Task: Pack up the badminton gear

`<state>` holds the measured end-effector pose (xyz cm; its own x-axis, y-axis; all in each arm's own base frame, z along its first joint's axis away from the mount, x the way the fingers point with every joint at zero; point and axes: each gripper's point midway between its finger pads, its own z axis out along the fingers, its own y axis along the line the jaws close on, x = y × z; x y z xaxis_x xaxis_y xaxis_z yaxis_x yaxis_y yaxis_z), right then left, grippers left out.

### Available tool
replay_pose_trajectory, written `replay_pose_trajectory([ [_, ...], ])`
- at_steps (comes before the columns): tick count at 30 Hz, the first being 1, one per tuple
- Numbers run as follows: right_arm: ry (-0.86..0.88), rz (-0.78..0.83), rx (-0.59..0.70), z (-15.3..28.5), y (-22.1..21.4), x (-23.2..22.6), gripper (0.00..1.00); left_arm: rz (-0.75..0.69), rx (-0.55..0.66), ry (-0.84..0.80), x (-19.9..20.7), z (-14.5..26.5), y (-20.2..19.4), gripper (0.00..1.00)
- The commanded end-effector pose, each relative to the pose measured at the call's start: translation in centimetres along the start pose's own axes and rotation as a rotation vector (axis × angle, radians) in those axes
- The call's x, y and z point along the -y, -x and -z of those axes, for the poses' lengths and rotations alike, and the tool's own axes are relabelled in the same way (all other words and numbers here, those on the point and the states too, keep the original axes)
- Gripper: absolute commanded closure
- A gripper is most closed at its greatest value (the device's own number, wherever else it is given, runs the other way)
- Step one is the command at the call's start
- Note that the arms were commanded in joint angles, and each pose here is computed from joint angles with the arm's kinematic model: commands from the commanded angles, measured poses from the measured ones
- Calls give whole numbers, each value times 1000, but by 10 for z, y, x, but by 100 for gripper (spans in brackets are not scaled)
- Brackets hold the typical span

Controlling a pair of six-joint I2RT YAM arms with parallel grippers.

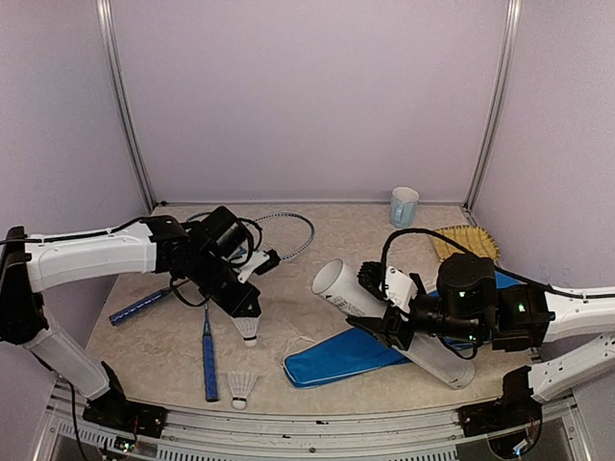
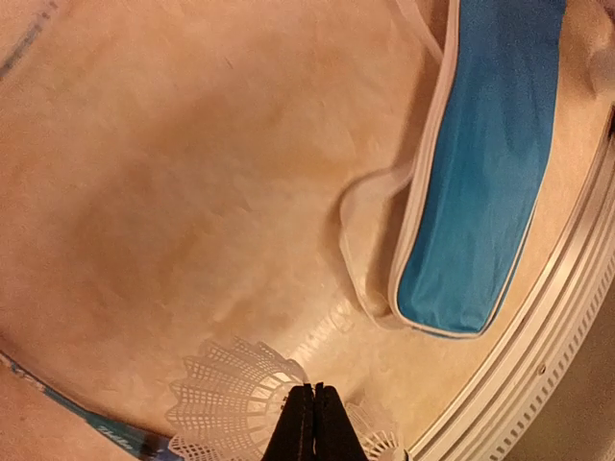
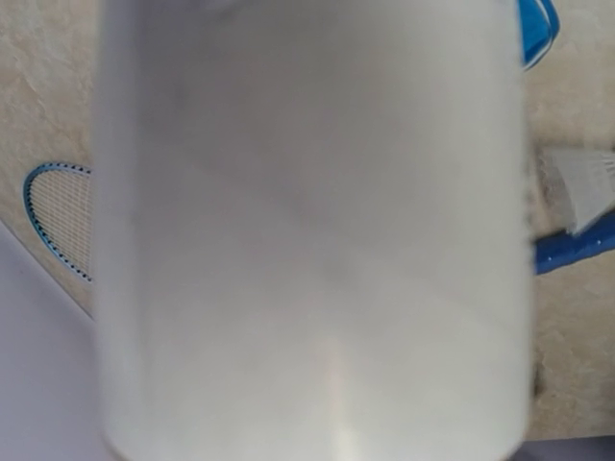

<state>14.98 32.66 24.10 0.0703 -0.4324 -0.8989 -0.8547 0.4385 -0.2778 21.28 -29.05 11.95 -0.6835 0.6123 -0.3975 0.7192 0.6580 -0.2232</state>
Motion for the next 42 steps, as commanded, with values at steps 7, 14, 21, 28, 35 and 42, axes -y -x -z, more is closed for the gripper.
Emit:
replay_pose_trajectory([
  [7, -43, -26, 14, -9, 6, 8, 70, -132, 805, -103, 49, 209, 120, 100],
  [14, -42, -25, 29, -21, 12, 6, 71, -251, 915, -276, 110, 244, 116, 100],
  [21, -23, -36, 121, -23, 36, 4, 71, -285, 909, -372, 139, 226, 118, 100],
  [28, -16, -30, 201, -17, 57, 5, 71, -313, 871, -480, 167, 202, 123, 100],
  [35, -8, -32, 250, -7, 62, 5, 71, -315, 803, -472, 166, 184, 115, 84],
  [42, 11, 29, 201, -3, 50, 2, 71, -301, 833, -374, 140, 212, 112, 34],
])
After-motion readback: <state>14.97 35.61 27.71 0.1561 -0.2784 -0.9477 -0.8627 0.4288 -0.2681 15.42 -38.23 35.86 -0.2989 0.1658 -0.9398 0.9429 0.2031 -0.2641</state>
